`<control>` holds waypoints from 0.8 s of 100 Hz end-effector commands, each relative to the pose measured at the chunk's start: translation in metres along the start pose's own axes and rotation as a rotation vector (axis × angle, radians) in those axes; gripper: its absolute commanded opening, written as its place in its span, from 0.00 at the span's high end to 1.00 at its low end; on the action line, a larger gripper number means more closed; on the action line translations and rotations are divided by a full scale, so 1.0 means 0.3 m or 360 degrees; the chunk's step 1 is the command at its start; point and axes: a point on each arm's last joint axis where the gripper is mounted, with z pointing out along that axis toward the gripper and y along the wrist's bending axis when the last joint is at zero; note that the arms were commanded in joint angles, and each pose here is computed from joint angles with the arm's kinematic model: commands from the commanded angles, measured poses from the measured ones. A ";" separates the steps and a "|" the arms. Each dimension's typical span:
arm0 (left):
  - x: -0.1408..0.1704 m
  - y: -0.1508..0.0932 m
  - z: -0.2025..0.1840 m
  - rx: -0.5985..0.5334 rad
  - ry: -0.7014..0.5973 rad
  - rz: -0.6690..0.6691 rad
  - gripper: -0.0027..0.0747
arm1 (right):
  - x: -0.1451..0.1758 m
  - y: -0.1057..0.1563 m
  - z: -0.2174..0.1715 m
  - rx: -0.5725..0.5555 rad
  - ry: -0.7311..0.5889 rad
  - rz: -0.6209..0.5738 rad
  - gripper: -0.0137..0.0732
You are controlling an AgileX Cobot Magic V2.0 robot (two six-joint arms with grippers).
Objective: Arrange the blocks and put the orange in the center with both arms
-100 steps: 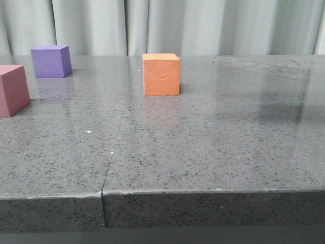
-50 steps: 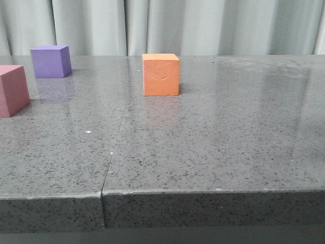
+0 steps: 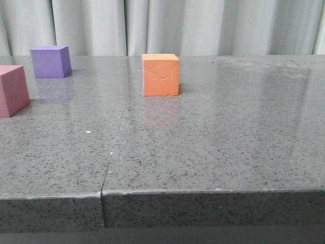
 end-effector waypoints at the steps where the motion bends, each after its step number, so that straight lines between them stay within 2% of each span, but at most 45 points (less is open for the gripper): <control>1: -0.072 -0.011 -0.017 0.0024 -0.0166 -0.0050 0.99 | -0.016 0.001 -0.034 -0.0042 -0.0180 -0.0035 0.92; 25: -0.205 -0.044 -0.041 0.0070 -0.0126 -0.0044 0.99 | 0.045 -0.021 -0.080 -0.0065 -0.0257 -0.0030 0.92; 46: -0.318 -0.070 -0.016 0.0081 0.0006 -0.0038 0.99 | 0.060 -0.026 -0.083 -0.0065 -0.0254 -0.0029 0.92; 80: -0.481 -0.109 0.135 0.0073 0.0382 -0.0033 0.99 | 0.059 -0.026 -0.084 -0.0065 -0.0255 -0.0029 0.92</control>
